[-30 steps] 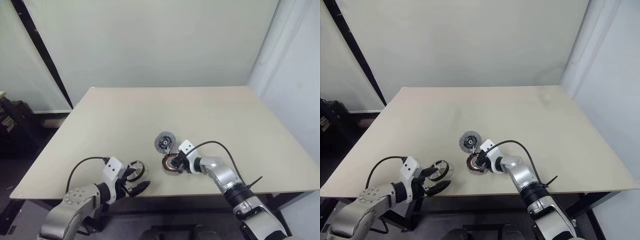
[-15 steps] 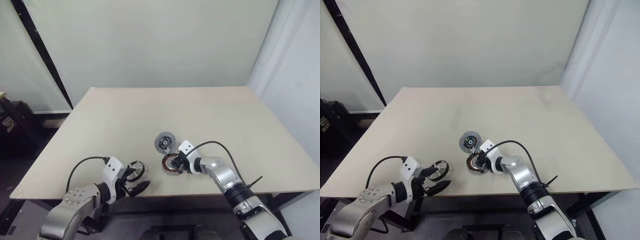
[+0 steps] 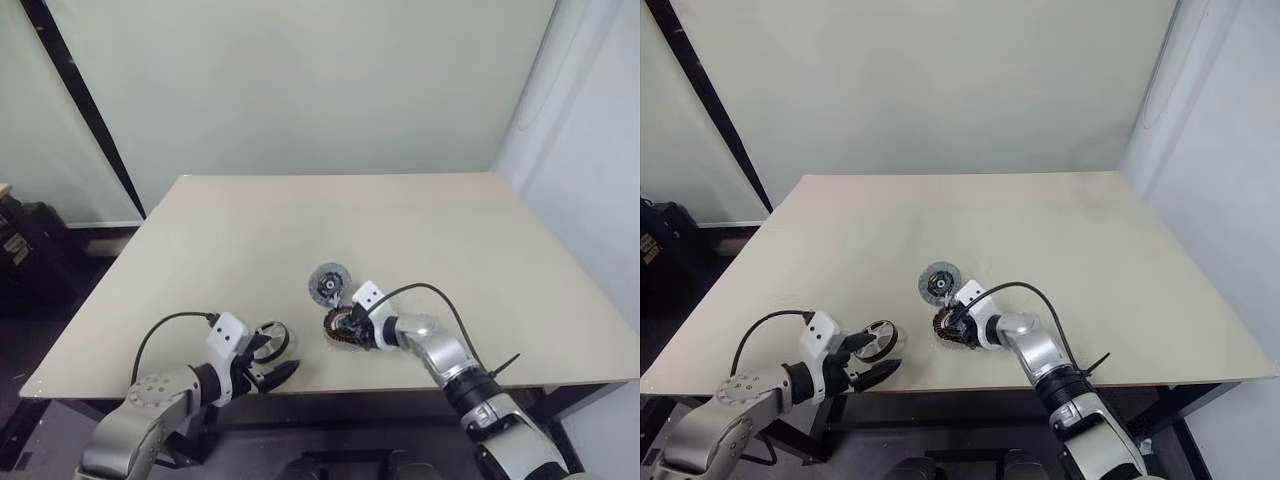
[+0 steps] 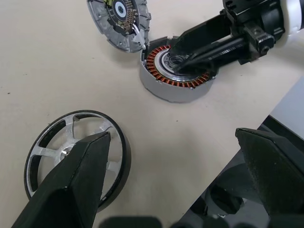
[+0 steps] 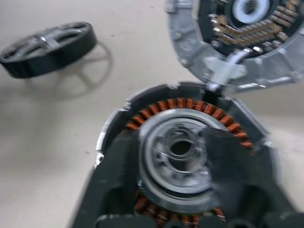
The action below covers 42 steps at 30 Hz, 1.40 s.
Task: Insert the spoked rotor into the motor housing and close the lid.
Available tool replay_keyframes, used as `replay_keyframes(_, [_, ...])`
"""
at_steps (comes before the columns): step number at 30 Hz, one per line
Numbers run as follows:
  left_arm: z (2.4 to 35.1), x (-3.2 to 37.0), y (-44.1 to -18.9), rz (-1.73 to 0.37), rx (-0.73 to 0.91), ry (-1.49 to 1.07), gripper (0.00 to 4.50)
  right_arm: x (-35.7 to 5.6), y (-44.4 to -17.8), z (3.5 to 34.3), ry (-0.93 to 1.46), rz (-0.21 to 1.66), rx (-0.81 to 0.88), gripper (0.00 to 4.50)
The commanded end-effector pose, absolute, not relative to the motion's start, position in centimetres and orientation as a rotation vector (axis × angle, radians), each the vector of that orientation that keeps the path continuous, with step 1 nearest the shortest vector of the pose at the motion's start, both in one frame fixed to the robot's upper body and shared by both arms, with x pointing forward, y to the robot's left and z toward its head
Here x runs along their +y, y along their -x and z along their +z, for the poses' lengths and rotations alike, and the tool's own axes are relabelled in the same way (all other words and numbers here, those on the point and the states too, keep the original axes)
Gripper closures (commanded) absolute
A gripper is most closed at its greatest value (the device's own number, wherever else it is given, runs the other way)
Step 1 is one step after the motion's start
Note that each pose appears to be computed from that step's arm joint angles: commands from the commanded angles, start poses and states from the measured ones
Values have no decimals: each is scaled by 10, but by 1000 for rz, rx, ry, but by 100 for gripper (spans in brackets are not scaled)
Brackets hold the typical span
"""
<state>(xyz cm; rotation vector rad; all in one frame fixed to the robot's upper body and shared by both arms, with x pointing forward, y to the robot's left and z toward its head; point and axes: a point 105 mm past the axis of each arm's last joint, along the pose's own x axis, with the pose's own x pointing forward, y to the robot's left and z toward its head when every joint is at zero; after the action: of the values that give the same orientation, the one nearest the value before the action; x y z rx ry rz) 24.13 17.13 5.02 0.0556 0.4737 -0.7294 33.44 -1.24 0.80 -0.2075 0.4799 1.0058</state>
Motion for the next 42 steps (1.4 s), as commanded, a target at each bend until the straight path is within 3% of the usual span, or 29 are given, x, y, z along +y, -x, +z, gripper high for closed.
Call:
replay_keyframes(1, [63,171,-247,-730,415,-86,0,-17,-340,18,204,991,450,88])
replay_keyframes(3, [63,171,-247,-731,415,-85,0,-18,-341,18,207,988,449,17])
replay_keyframes(4, [63,170,-247,-731,414,-85,0,-19,-341,19,206,984,442,6])
replay_keyframes(11, [63,169,-248,-735,411,-85,0,-20,-343,34,174,981,402,6])
replay_keyframes(14, [64,169,-249,-735,411,-86,0,-21,-345,44,153,975,375,68])
replay_keyframes(20, [67,169,-254,-719,388,-93,0,-23,-355,59,208,920,305,280])
replay_keyframes(25, [76,170,-275,-606,329,-87,0,-26,-357,60,276,882,280,447])
replay_keyframes(32, [76,176,-293,-532,299,-131,0,-25,-352,50,275,870,296,447])
replay_keyframes(42, [75,180,-297,-505,298,-135,0,-5,-357,45,310,901,307,447])
